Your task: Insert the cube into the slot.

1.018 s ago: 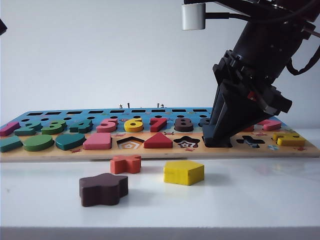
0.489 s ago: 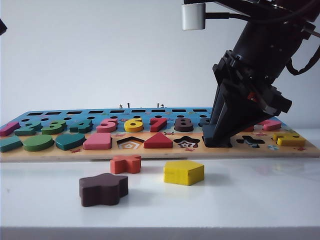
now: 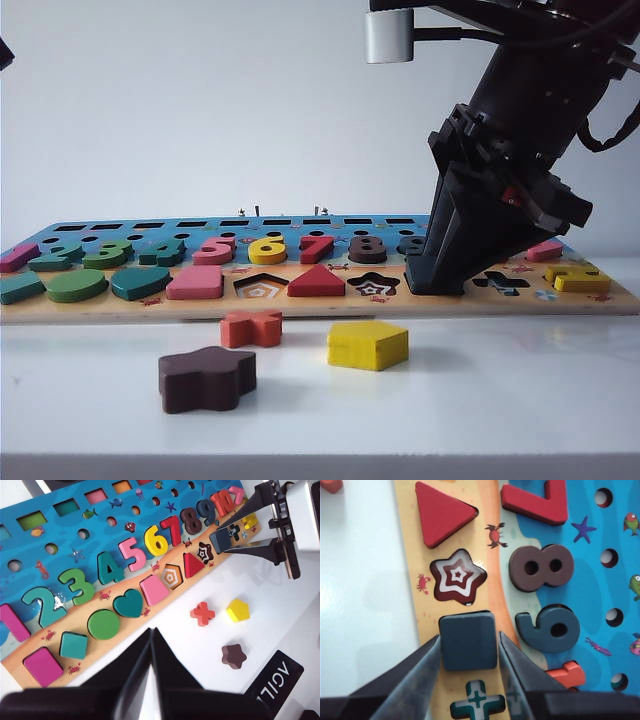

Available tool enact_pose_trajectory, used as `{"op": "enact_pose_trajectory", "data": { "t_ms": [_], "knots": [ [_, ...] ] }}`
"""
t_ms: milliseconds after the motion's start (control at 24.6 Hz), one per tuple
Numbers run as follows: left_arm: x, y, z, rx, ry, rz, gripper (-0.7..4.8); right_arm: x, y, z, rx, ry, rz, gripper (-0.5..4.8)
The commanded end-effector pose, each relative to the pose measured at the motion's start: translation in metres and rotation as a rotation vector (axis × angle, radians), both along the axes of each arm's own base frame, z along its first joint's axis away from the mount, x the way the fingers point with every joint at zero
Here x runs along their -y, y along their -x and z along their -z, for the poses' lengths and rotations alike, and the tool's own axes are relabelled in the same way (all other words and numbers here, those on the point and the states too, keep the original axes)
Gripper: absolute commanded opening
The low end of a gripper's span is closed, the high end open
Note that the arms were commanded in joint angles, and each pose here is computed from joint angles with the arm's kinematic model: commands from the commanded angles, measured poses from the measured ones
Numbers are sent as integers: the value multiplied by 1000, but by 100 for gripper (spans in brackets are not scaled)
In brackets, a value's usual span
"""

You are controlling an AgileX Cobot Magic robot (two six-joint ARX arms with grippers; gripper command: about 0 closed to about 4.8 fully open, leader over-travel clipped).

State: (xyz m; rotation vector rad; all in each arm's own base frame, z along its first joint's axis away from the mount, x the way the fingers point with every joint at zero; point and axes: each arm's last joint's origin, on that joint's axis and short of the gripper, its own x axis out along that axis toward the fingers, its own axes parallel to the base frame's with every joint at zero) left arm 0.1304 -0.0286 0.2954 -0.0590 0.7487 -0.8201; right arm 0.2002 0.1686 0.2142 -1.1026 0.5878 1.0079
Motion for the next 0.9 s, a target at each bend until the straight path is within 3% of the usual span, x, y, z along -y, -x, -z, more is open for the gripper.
{"op": "enact_pose_trajectory", "data": {
  "t_ms": [41, 896],
  "knots": [
    [0, 0, -2, 16, 6, 9, 17, -1, 0, -2, 2, -15, 14, 221],
    [0, 0, -2, 16, 6, 9, 17, 2, 4, -11, -5, -73, 57, 221]
  ]
}}
